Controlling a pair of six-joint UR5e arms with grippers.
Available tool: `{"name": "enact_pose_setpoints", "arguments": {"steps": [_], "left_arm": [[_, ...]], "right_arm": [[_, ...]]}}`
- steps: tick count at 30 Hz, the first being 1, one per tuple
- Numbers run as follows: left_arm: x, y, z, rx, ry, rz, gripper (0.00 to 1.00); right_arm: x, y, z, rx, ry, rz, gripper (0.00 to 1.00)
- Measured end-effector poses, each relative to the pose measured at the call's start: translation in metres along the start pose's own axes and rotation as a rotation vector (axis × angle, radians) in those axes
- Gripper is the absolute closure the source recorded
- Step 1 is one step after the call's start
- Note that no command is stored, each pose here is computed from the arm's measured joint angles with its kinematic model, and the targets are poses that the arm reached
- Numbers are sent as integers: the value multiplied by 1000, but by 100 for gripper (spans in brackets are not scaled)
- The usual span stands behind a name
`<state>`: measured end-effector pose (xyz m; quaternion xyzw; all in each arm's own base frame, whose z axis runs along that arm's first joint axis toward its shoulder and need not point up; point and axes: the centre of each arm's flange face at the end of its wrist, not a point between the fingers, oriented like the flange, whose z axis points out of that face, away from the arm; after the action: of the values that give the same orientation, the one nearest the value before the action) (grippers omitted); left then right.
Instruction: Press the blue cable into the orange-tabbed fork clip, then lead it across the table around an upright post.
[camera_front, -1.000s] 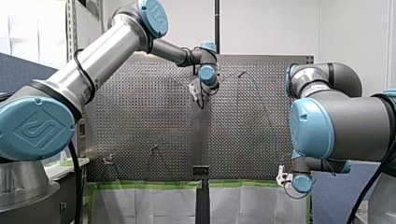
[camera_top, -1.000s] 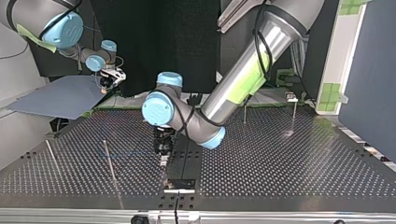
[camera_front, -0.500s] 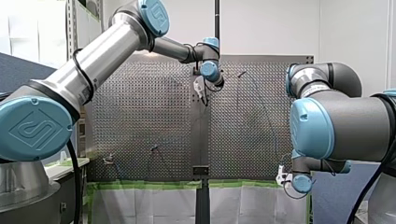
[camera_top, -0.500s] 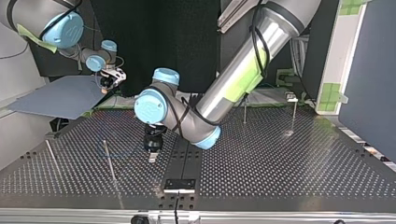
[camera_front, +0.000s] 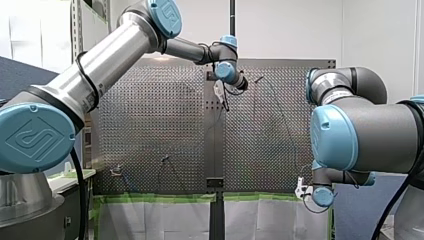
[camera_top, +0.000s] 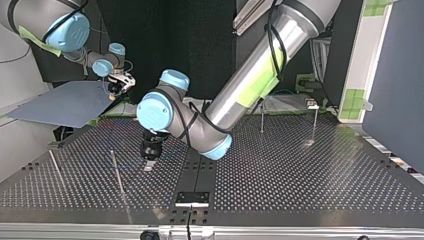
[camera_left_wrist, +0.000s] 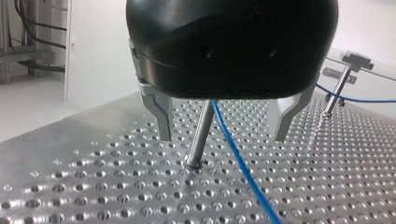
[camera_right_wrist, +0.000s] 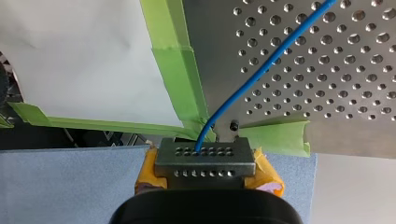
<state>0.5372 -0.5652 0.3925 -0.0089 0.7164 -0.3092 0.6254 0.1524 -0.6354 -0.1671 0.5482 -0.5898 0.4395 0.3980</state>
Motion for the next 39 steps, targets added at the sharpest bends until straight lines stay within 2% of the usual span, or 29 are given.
{"name": "enact_pose_setpoints", "arguments": {"steps": [7,14,22,31,39], "left_arm": [[0,-6,-5,2,18,14,0],[-17,-18,-16,20,9,16,0],[-27,-47,-34,100,36,16,0],[-19,-60,-43,175,101,60,0],[-17,-62,-45,193,121,74,0]], "right_arm": [[0,0,0,1,0,0,100],[0,-1,0,5,0,0,100],[-1,-1,-1,5,-4,1,100],[-1,-3,-1,11,-5,2,100],[-1,-3,-1,14,-6,2,100]]}}
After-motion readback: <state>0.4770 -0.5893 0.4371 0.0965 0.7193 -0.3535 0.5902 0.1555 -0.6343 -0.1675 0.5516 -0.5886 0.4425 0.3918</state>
